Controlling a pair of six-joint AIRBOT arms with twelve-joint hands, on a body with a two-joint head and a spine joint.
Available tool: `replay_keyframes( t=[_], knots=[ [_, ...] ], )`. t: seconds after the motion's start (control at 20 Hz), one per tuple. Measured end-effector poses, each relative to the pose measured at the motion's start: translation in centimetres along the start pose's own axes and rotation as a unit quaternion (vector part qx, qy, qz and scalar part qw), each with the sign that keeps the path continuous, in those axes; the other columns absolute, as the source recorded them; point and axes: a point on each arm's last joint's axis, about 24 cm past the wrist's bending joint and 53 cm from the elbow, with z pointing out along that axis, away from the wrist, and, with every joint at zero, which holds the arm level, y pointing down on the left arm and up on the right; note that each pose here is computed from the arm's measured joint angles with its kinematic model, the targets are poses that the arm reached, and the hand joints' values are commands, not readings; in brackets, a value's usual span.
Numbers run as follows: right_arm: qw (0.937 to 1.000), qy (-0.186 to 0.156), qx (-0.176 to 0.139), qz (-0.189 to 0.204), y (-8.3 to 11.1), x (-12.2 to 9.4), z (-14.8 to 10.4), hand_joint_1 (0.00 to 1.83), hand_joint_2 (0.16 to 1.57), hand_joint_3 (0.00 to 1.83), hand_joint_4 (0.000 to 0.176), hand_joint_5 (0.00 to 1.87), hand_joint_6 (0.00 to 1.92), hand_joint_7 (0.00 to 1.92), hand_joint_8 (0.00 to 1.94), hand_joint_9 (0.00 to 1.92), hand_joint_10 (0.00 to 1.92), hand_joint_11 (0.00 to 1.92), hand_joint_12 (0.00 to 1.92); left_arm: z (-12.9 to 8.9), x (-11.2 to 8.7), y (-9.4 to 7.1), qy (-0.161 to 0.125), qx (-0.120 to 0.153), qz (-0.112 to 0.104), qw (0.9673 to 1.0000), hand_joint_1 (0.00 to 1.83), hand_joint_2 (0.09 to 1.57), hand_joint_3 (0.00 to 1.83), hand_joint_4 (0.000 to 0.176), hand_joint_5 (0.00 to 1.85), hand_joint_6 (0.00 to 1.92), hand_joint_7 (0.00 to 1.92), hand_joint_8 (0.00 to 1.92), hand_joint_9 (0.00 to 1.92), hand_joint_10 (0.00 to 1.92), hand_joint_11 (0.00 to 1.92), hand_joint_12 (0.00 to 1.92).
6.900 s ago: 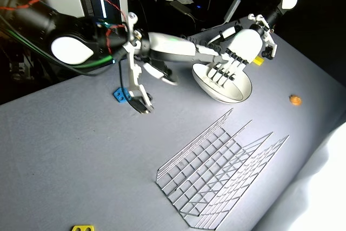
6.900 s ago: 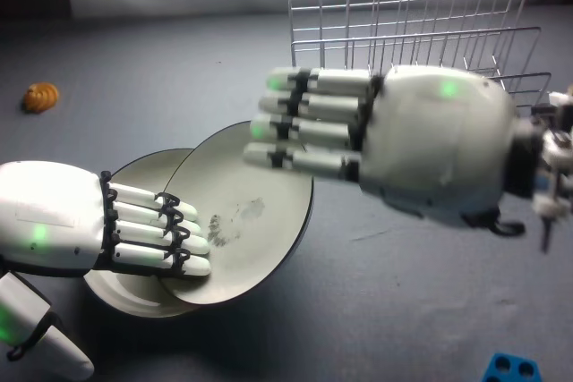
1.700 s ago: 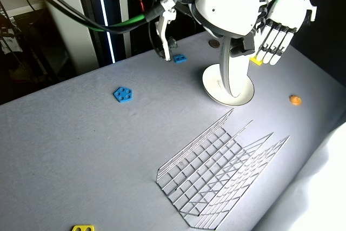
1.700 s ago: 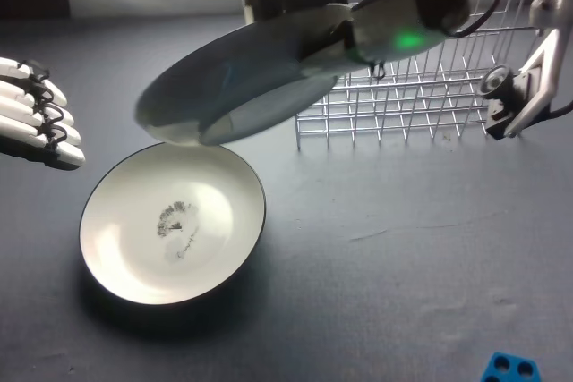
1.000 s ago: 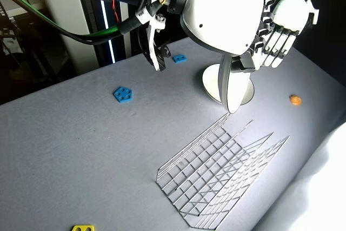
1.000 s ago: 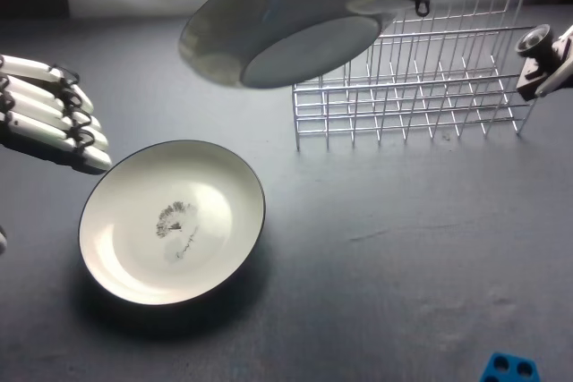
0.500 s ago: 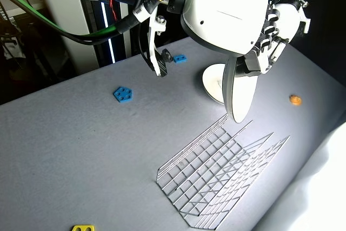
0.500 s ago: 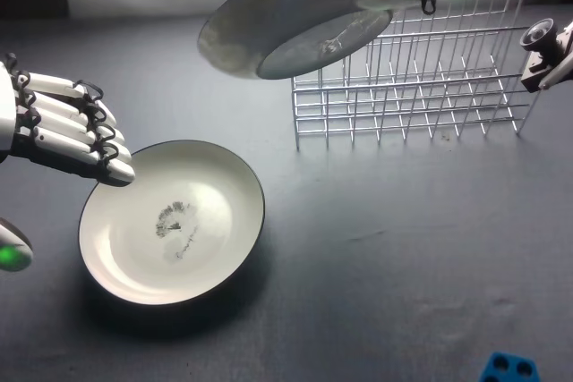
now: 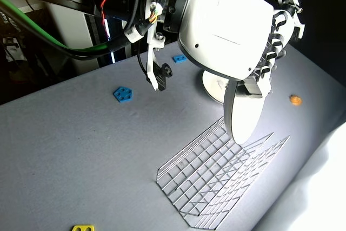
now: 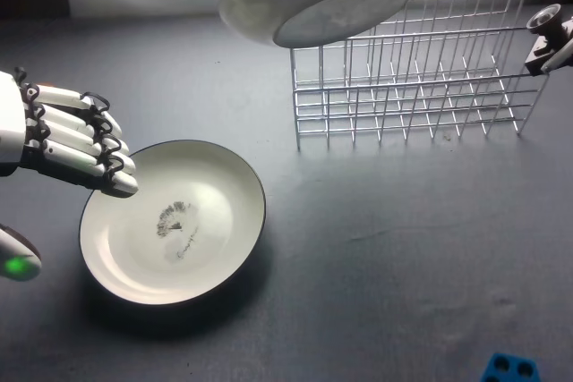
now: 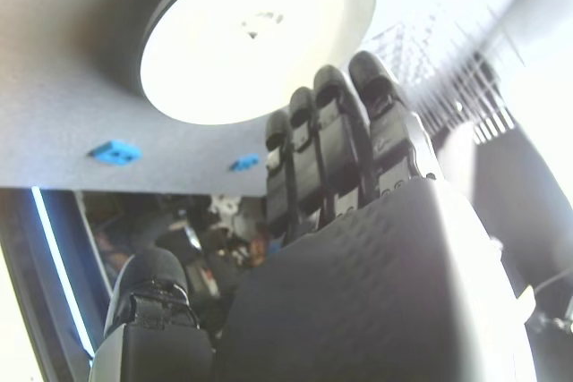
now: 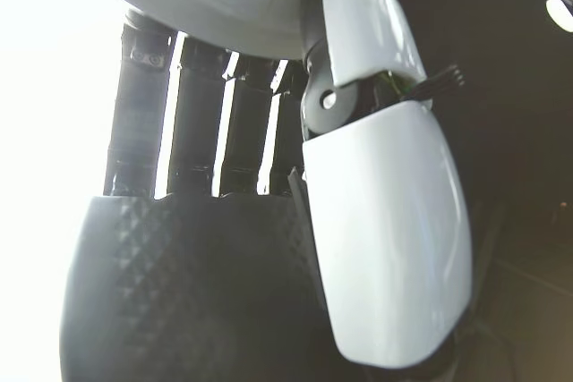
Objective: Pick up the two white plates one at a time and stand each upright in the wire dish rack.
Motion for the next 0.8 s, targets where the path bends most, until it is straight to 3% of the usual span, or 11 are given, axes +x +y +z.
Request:
replay_keyframes(
  t=[0.2,0.6,0.7,0.8],
  knots=[
    [0.9998,-0.019,-0.002,0.006,0.1,-0.9,0.0,1.38,1.08,0.00,0.000,0.95,0.97,1.06,0.82,1.02,1.05,0.80,1.17,0.0,0.0,0.1,-0.001,-0.001,-0.001,1.0000,0.00,1.11,0.00,0.000,0.31,0.00,0.29,0.00,0.26,0.00,0.00,0.50],
    [0.9984,-0.052,0.012,0.017,-1.5,-3.4,0.0,1.38,1.10,0.00,0.000,0.92,1.03,0.99,0.93,0.98,1.10,0.78,1.22,0.4,-0.1,0.3,-0.002,-0.004,-0.002,1.0000,0.00,1.11,0.00,0.000,0.31,0.00,0.31,0.00,0.28,0.00,0.00,0.55],
    [0.9980,-0.059,0.016,0.018,-1.9,-4.2,-0.1,1.39,1.07,0.00,0.000,0.99,0.93,1.07,0.80,1.03,1.02,0.83,1.17,0.4,-0.1,0.4,-0.003,-0.006,-0.002,1.0000,0.00,1.10,0.00,0.000,0.31,0.00,0.31,0.00,0.28,0.00,0.00,0.54],
    [0.9980,-0.058,0.020,0.017,-2.3,-4.5,-0.2,1.38,1.08,0.00,0.000,0.96,0.99,1.06,0.82,1.01,1.04,0.82,1.16,0.4,-0.2,0.4,-0.005,-0.005,-0.003,1.0000,0.00,1.11,0.00,0.000,0.33,0.01,0.33,0.01,0.30,0.01,0.00,0.56]
  ],
)
